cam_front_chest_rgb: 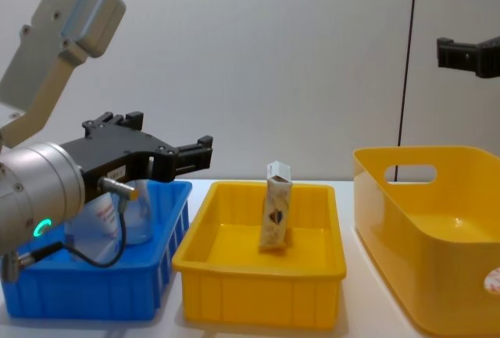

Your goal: Bimanual collaborative sorting of washing and personal care products

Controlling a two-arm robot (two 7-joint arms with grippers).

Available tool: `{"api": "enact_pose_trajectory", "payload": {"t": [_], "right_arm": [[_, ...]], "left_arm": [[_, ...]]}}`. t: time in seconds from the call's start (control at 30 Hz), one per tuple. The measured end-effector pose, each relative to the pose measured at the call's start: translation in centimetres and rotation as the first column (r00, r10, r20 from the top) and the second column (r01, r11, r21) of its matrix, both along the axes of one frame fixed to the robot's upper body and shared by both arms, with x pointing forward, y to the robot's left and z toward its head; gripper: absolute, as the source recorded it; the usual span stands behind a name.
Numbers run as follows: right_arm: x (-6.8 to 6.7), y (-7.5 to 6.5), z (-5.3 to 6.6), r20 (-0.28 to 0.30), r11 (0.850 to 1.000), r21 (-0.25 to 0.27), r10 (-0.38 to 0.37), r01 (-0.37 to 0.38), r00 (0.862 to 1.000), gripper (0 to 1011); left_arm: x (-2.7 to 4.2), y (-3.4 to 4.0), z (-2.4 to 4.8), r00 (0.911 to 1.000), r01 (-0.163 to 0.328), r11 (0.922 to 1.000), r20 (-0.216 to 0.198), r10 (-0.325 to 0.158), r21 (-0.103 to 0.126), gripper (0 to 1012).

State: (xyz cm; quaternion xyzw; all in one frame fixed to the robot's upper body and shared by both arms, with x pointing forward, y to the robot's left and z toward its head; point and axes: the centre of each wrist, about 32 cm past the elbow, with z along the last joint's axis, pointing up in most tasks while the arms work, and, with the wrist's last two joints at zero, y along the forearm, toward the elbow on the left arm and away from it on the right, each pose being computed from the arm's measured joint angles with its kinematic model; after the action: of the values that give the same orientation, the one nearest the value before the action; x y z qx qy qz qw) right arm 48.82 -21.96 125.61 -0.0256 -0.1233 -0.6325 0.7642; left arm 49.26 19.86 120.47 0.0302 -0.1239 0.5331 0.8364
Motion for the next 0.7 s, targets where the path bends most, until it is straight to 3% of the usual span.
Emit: {"api": "enact_pose_trajectory", "payload": {"t": [0.27,0.7], "right_arm": [[-0.2,0.1,-0.3,0.020,1.000,-0.012,0.012,-0.012,1.000,1004],[-0.4,0.1,-0.5,0.034,1.000,-0.019,0.020,-0.019,0.999,1004]], "left_arm": [[0.47,0.02,0.06,0.9990,-0.034,0.9994,-0.029,0.034,-0.003,1001],[1.82,0.47,0.30,0.9913,-0.123,0.9917,-0.051,0.121,-0.037,1001]]}}
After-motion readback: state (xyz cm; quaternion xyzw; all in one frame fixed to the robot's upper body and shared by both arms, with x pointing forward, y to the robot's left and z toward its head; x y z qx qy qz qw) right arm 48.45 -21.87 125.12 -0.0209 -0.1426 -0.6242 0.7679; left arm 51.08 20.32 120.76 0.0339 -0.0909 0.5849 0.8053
